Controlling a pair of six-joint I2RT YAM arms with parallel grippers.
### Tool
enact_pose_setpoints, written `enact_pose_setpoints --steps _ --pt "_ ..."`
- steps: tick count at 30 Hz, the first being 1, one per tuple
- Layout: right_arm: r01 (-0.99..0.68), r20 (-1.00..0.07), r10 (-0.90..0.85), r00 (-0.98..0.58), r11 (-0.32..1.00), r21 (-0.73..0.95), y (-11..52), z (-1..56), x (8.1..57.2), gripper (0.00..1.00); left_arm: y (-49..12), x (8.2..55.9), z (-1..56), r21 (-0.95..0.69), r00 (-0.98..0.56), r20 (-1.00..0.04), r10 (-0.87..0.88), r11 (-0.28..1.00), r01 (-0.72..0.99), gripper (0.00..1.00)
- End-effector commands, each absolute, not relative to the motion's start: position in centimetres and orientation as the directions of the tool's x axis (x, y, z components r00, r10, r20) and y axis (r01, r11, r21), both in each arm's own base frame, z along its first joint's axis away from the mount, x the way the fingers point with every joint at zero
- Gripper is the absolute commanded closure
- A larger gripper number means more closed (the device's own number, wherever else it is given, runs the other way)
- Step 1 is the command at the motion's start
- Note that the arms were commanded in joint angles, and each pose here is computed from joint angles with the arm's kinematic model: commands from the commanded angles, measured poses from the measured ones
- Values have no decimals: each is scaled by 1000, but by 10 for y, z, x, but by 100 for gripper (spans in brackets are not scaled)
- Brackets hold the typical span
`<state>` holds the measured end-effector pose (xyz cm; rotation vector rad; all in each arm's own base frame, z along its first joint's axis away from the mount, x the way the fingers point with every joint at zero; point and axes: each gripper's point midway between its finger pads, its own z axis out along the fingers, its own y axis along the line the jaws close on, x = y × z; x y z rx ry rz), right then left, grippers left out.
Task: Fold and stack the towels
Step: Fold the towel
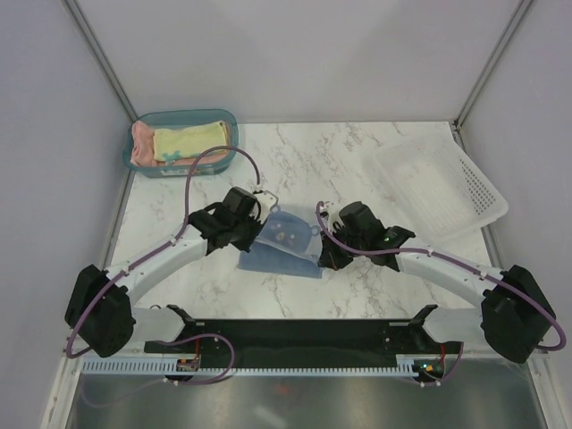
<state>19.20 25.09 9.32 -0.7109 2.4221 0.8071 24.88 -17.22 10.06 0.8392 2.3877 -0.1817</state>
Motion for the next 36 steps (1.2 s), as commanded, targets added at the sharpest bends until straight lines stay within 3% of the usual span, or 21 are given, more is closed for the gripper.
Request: enact_pose_setpoints --steps 1,6,8,13,16,20,25,31,36 --pt "-604 -613 -277 -740 674 425 262 96 190 100 -173 244 92 41 -681 -509 527 805 592 98" --pt "-591 -573 -305 -761 691 417 267 78 185 100 -177 241 78 9 -734 -436 521 818 575 96" --pt "-583 -570 -305 -763 706 403 267 72 188 100 -175 240 77 14 -746 -424 513 828 561 84" --pt "-574 -563 -303 -769 716 398 267 63 187 100 -166 237 65 42 -797 -336 502 854 519 75" --pt "-571 -562 -306 -769 723 388 261 58 182 89 -158 241 72 85 -824 -332 459 885 458 59" --pt "-557 -558 -293 -776 732 391 258 61 180 71 -157 257 96 81 -848 -414 331 941 328 46" --pt "-504 -558 -230 -797 762 407 255 78 182 56 -170 289 134 -17 -832 -521 189 973 232 42" --pt "-339 -604 -41 -796 857 389 247 104 212 55 -159 315 116 -26 -859 -496 127 987 161 43" --pt "-231 -613 30 -789 911 341 245 90 247 56 -176 342 79 -189 -867 -490 91 960 208 49"
